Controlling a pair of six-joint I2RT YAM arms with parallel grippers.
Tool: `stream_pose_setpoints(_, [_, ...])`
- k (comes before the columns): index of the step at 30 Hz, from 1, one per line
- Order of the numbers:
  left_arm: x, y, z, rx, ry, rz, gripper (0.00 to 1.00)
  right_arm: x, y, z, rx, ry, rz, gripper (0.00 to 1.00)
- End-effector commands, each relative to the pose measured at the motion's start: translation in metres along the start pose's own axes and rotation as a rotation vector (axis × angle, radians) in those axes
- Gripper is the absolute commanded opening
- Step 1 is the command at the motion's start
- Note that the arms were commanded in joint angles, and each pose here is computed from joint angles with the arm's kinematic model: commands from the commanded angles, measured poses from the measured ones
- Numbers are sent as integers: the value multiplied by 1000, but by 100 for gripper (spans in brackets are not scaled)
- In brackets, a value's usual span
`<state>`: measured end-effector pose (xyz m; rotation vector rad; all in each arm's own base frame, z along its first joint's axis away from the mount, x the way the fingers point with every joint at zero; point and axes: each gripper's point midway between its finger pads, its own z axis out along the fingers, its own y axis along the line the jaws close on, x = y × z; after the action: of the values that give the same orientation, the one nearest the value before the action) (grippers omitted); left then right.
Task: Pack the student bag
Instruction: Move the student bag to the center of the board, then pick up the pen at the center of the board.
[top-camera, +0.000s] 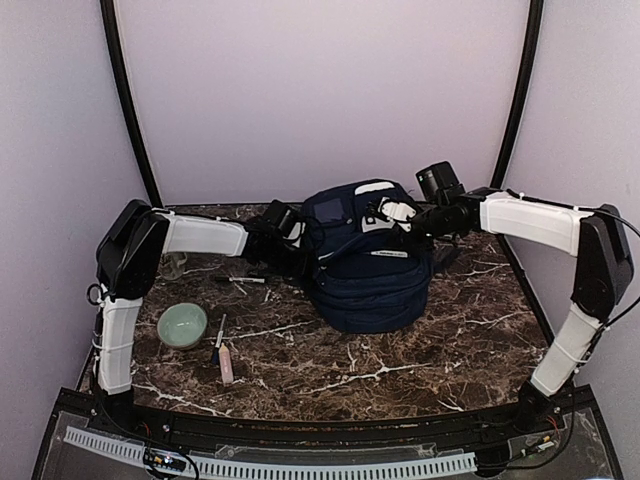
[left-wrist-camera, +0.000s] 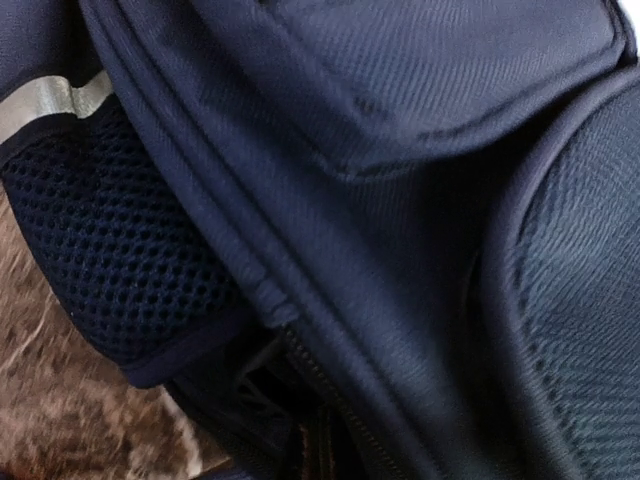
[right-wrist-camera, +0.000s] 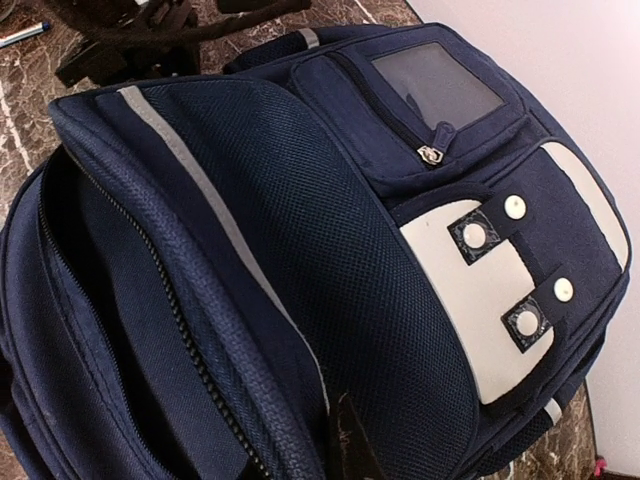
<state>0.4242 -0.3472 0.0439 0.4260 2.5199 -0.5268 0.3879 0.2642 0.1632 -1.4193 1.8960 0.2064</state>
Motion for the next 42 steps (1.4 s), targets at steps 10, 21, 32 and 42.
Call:
stream_pose_setpoints(10, [-97,-115,17,361,-183,50,0,9,47,-38,-140,-42,127,0])
stream_pose_setpoints(21, [-105,-69,-78,53,-226,102,33,24,29,-32,-107,-28,177,0])
stream_pose_setpoints(32, [21,-12,-164,-63,-121,13,39,18,34,-37,-133,-55,163,0])
stream_pose_setpoints(42, [142,0,-195,-155,155,-161,36,13,40,-38,-178,-67,165,0])
